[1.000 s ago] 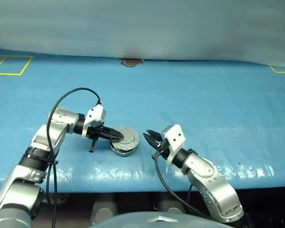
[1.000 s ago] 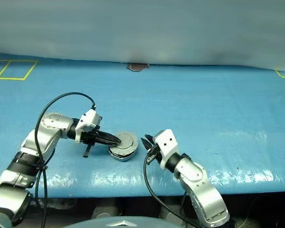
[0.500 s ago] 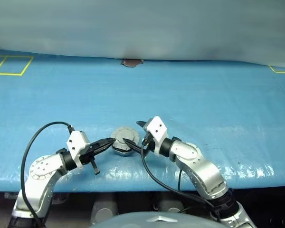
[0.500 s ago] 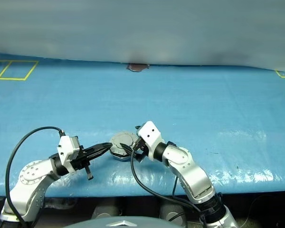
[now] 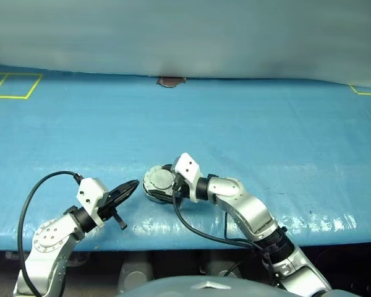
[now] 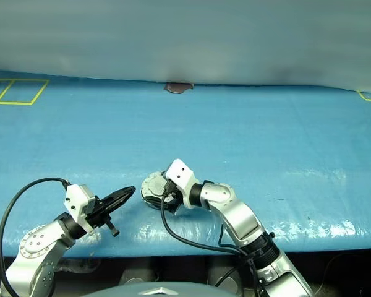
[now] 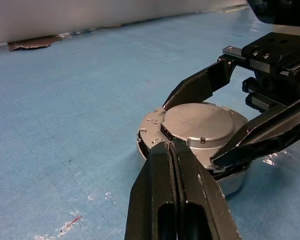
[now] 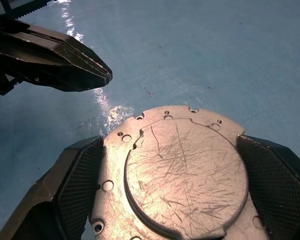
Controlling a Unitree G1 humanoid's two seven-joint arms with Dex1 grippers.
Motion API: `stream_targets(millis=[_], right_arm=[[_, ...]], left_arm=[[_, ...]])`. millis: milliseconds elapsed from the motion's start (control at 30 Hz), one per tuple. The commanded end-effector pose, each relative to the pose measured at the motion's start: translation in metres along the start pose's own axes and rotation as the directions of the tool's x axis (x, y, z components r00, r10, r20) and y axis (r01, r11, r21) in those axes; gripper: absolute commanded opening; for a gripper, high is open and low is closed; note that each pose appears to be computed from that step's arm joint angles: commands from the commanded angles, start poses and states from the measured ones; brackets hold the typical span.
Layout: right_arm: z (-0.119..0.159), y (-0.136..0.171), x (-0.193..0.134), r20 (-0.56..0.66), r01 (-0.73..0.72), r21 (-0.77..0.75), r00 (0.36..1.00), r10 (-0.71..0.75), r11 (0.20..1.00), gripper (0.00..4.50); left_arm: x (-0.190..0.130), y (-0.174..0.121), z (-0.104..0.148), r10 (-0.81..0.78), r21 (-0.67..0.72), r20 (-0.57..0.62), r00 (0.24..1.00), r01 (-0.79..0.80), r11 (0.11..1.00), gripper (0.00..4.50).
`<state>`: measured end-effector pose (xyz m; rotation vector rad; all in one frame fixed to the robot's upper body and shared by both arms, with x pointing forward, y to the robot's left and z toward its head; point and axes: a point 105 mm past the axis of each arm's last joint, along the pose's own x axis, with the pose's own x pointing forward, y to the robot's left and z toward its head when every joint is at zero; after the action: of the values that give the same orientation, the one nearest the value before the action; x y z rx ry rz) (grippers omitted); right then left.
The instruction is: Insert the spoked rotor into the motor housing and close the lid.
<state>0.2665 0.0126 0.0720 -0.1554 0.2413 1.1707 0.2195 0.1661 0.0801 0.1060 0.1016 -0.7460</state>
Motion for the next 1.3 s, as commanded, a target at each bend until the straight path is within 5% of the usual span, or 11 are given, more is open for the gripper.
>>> stream_targets(millis=[33, 133, 500, 1300], right_arm=[[0.0, 0.0, 0.001, -0.008, 0.001, -0.021, 1.0, -0.001, 1.0, 3.87], [0.007, 0.002, 0.001, 0.015, 0.012, -0.033, 1.0, -0.011, 0.999, 3.04], [0.025, 0.018, 0.01, 0.041, 0.03, -0.048, 0.999, -0.028, 0.998, 3.04], [-0.001, 0.003, 0.013, -0.038, -0.058, -0.098, 0.998, 0.055, 0.993, 3.04]], left_arm=[[-0.002, 0.002, 0.014, 0.009, 0.04, 0.053, 0.999, -0.011, 0.999, 0.0], [-0.002, 0.003, 0.014, 0.009, 0.04, 0.055, 0.998, -0.011, 0.999, 0.0], [0.0, 0.004, 0.014, 0.004, 0.033, 0.057, 0.998, -0.006, 0.999, 0.0], [0.004, 0.0, 0.021, 0.005, 0.023, 0.066, 0.998, -0.007, 1.0, 0.0]])
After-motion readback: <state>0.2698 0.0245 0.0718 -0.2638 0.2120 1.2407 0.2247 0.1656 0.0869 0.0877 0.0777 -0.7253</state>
